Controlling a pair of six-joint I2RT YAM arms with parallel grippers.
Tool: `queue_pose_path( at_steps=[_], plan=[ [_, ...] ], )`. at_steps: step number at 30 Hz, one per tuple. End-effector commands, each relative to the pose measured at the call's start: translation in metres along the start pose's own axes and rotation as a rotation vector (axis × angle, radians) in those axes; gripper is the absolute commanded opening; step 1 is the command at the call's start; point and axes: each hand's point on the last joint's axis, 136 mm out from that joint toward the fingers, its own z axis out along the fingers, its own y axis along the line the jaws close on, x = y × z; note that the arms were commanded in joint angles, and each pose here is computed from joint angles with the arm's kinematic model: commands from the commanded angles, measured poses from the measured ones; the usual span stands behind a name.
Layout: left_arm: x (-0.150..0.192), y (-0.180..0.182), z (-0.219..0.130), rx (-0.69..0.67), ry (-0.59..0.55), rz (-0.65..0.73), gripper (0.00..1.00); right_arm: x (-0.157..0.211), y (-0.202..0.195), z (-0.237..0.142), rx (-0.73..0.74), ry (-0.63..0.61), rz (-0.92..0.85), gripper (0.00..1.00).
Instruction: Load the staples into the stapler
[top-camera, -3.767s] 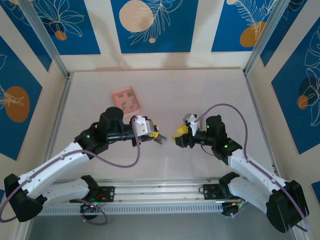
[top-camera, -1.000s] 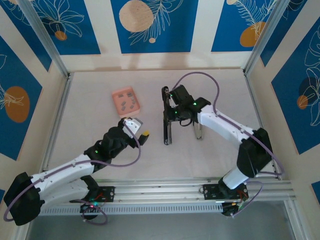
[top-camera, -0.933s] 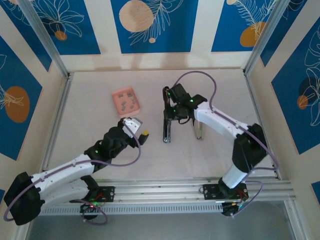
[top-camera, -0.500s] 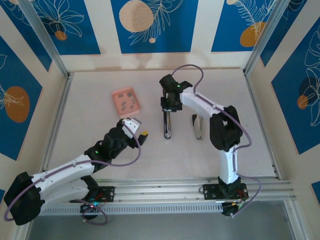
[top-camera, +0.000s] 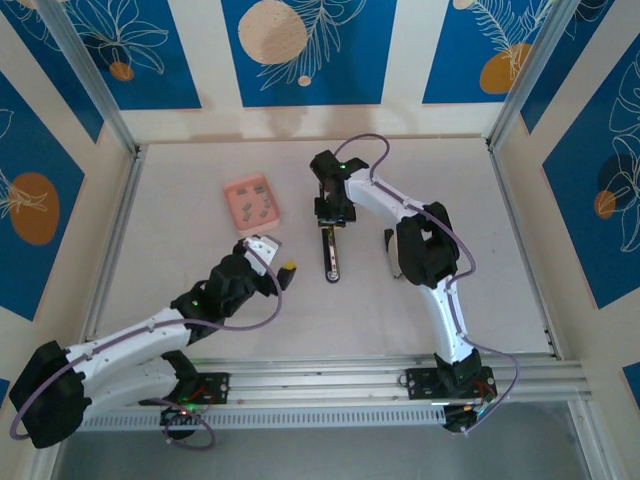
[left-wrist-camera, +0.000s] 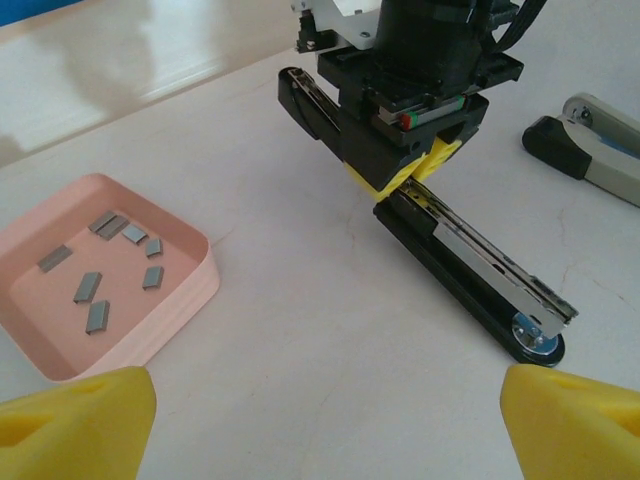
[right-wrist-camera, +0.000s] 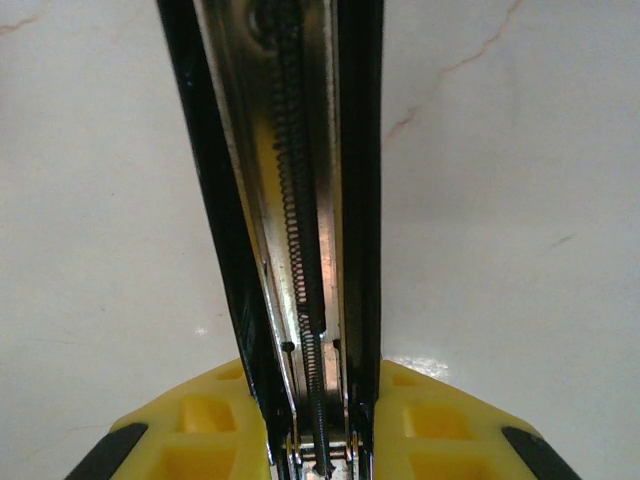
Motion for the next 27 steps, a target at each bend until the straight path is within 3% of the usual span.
queue_pose_path(
  at_steps=[1, 4, 16, 27],
  plan=[
    [-0.005, 0.002, 0.003, -0.004, -0.021, -0.035, 0.89, 0.002, 0.002, -0.001, -0.026, 0.042, 0.036, 0.0],
    [-0.005, 0.001, 0.004, 0.001, -0.016, -0.032, 0.89, 0.004, 0.0, 0.002, -0.023, 0.054, 0.046, 0.01],
    [-0.007, 0.003, 0.004, -0.007, -0.021, -0.036, 0.89, 0.006, 0.0, 0.016, -0.046, 0.078, 0.066, 0.29],
    [-0.009, 0.007, 0.001, -0.02, -0.036, -0.036, 0.89, 0.01, 0.001, 0.022, -0.06, 0.095, 0.083, 0.36]
  ],
)
